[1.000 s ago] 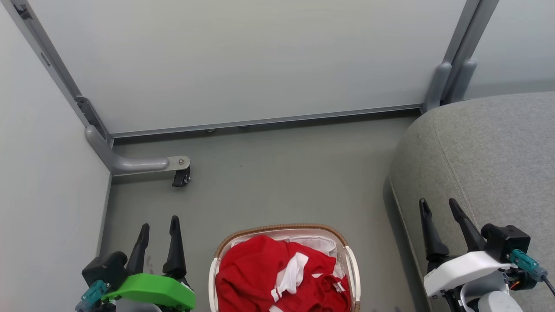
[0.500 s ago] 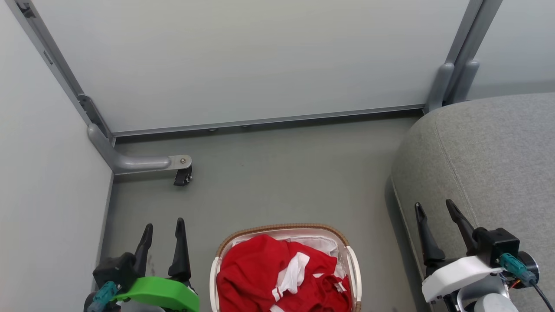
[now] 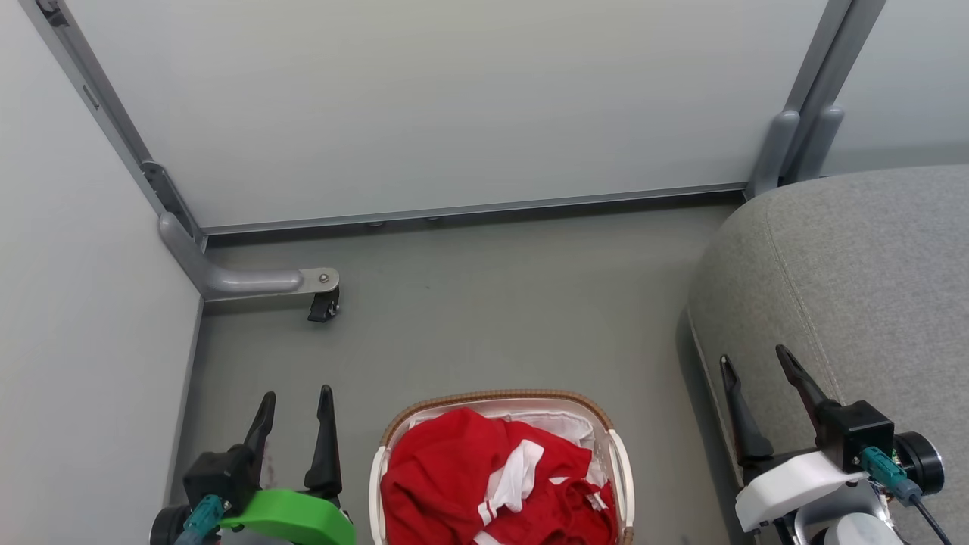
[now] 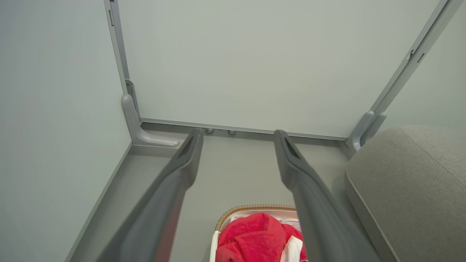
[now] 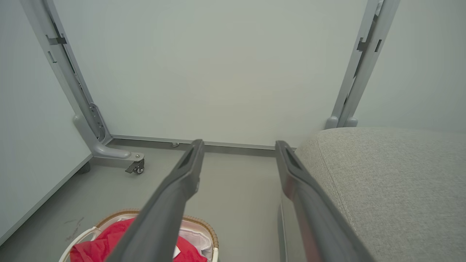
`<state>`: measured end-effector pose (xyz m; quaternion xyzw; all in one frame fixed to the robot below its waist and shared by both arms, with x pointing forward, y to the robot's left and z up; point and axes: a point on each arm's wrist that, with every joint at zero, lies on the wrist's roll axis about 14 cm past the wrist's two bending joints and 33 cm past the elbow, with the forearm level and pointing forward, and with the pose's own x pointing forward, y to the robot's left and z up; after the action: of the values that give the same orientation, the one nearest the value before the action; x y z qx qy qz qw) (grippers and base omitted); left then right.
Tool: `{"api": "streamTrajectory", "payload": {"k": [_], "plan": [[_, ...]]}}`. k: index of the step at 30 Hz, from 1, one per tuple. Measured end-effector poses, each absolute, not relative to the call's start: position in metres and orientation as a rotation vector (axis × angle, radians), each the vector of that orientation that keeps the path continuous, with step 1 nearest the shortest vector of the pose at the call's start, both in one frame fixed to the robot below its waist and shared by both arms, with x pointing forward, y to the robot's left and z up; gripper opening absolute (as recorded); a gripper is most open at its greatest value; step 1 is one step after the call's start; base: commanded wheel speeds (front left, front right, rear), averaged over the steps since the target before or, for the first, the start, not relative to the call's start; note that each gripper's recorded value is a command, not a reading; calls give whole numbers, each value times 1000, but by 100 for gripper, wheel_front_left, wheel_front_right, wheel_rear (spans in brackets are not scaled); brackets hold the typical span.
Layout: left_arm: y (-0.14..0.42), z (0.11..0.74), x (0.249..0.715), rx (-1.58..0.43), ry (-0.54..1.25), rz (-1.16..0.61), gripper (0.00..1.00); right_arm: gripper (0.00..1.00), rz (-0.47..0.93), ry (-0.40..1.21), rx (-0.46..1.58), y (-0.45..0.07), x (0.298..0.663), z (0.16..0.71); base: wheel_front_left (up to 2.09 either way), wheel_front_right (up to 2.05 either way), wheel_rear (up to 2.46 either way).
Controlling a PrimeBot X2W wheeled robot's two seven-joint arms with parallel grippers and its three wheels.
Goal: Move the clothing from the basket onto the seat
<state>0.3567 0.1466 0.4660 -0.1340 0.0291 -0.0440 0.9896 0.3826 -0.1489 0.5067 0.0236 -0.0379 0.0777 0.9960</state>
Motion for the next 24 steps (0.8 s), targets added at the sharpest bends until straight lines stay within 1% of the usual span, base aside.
{"api": "streamTrajectory", "payload": {"k": [24], "plan": [[144, 462, 353, -255, 68, -96, 100, 100, 158, -78, 26, -149, 379, 506, 0, 0, 0]]}}
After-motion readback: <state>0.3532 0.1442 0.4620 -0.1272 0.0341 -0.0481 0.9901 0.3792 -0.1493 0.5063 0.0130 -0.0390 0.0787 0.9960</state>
